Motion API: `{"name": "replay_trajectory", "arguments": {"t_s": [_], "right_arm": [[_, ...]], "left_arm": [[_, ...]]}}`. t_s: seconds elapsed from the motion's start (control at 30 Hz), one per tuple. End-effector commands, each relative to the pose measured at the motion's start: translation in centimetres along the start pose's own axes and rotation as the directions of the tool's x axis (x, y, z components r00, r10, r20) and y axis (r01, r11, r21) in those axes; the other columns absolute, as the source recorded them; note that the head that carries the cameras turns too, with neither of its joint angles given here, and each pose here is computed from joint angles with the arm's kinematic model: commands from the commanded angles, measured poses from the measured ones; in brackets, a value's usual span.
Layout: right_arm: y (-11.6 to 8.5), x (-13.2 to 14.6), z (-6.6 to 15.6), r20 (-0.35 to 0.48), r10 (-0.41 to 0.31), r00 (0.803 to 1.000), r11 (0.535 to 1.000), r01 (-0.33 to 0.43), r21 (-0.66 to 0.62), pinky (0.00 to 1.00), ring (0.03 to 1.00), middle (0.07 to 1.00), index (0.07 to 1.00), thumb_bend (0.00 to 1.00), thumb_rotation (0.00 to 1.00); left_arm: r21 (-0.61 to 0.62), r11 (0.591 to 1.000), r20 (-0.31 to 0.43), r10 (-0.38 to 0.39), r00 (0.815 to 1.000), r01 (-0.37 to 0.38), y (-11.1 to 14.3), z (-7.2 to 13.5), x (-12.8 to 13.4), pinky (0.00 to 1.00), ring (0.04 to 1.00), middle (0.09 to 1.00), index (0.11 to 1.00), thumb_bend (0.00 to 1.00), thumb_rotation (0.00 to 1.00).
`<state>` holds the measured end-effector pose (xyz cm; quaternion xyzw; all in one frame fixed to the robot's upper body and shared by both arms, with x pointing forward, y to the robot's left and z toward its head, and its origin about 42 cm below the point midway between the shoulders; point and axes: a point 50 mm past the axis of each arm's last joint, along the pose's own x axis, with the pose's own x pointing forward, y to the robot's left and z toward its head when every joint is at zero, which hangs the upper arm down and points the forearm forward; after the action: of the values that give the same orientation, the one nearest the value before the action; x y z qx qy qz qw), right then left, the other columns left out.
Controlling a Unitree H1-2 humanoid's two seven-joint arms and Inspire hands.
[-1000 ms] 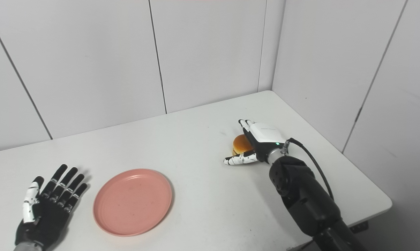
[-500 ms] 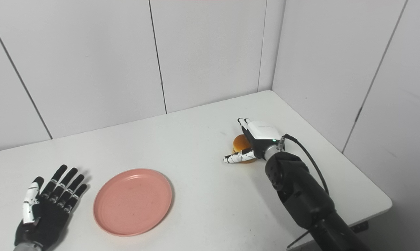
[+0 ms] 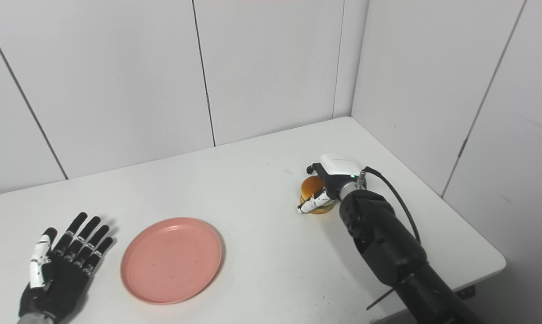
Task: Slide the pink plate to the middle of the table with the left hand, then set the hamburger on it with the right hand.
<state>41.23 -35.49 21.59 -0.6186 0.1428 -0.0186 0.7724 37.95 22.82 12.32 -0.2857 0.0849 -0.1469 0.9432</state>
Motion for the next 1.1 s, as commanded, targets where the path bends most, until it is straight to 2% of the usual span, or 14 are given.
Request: {"name": "replay_trajectory", "arguments": {"t_s": [0.0,0.07,0.1,0.13,0.23,0.37,0.47,0.57,0.67,0.77,0.9,1.0,1.07], "right_arm": [[-2.8,0.5,-0.4,-0.018,-0.068,0.998,0.997,0.067,-0.039,0.38,0.464,0.563,0.653,0.81,0.35],[-2.8,0.5,-0.5,-0.020,-0.068,0.997,0.997,0.067,-0.040,0.37,0.456,0.551,0.628,0.76,0.34],[-2.8,0.4,-0.5,-0.018,-0.072,0.997,0.997,0.071,-0.036,0.33,0.412,0.509,0.607,0.70,0.29],[-2.9,0.3,-0.5,-0.015,-0.078,0.997,0.997,0.078,-0.025,0.33,0.407,0.504,0.605,0.69,0.28],[-3.2,-0.1,-0.4,-0.003,-0.113,0.994,0.994,0.113,0.010,0.32,0.404,0.499,0.616,0.56,0.20],[-4.2,-0.6,0.0,0.026,-0.179,0.984,0.983,0.178,0.037,0.34,0.425,0.522,0.662,0.53,0.18],[-5.2,-1.2,0.5,0.058,-0.219,0.974,0.975,0.217,0.043,0.39,0.475,0.553,0.659,0.51,0.18],[-6.2,-2.0,1.4,0.099,-0.258,0.961,0.966,0.253,0.056,0.35,0.440,0.517,0.625,0.50,0.18],[-6.9,-2.8,2.2,0.144,-0.276,0.950,0.960,0.268,0.076,0.34,0.434,0.509,0.608,0.50,0.17],[-7.5,-3.4,3.2,0.197,-0.296,0.935,0.955,0.286,0.078,0.29,0.366,0.442,0.536,0.50,0.16],[-7.9,-4.2,5.3,0.229,-0.305,0.924,0.952,0.294,0.082,0.29,0.370,0.437,0.530,0.50,0.17],[-8.3,-4.6,6.9,0.286,-0.291,0.913,0.957,0.274,0.099,0.29,0.376,0.442,0.513,0.50,0.19],[-8.4,-4.9,8.0,0.333,-0.287,0.898,0.958,0.269,0.102,0.30,0.373,0.442,0.509,0.51,0.17]], "left_arm": [[0.022,0.999,-0.035,0.035,0.999,-0.035,0.6,-0.5,-0.4,0.94,0.908,0.908,0.906,0.33,1.00],[0.023,0.999,-0.035,0.034,0.999,-0.033,0.5,-0.5,-0.4,0.94,0.907,0.906,0.904,0.33,1.00],[0.023,0.999,-0.035,0.032,0.999,-0.031,0.4,-0.5,-0.4,0.94,0.908,0.908,0.905,0.33,1.00],[0.024,0.999,-0.035,0.029,0.999,-0.028,0.4,-0.6,-0.4,0.94,0.909,0.909,0.905,0.33,1.00],[0.019,1.000,-0.033,0.022,0.999,-0.022,0.2,-0.7,-0.3,0.94,0.911,0.912,0.909,0.34,1.00],[0.030,0.999,-0.030,0.018,0.999,-0.017,-0.1,-0.8,-0.2,0.94,0.912,0.913,0.910,0.34,1.00],[0.036,0.999,-0.029,0.016,0.999,-0.015,-0.4,-1.0,-0.1,0.93,0.914,0.914,0.910,0.34,1.00],[0.049,0.999,-0.023,0.018,1.000,-0.017,-0.8,-1.1,0.0,0.93,0.911,0.910,0.905,0.33,1.00],[0.055,0.998,-0.021,0.017,1.000,-0.015,-1.2,-1.3,0.1,0.93,0.911,0.909,0.904,0.33,1.00],[0.055,0.998,-0.019,0.014,1.000,-0.013,-1.6,-1.4,0.0,0.93,0.913,0.912,0.906,0.34,1.00],[0.053,0.999,-0.021,0.011,1.000,-0.010,-2.4,-1.7,0.1,0.93,0.918,0.920,0.913,0.35,1.00],[0.050,0.999,-0.021,0.020,1.000,-0.019,-3.3,-2.0,0.3,0.92,0.915,0.916,0.909,0.34,1.00],[0.053,0.998,-0.021,0.017,1.000,-0.016,-3.8,-2.2,0.4,0.92,0.916,0.919,0.910,0.35,1.00]]}}
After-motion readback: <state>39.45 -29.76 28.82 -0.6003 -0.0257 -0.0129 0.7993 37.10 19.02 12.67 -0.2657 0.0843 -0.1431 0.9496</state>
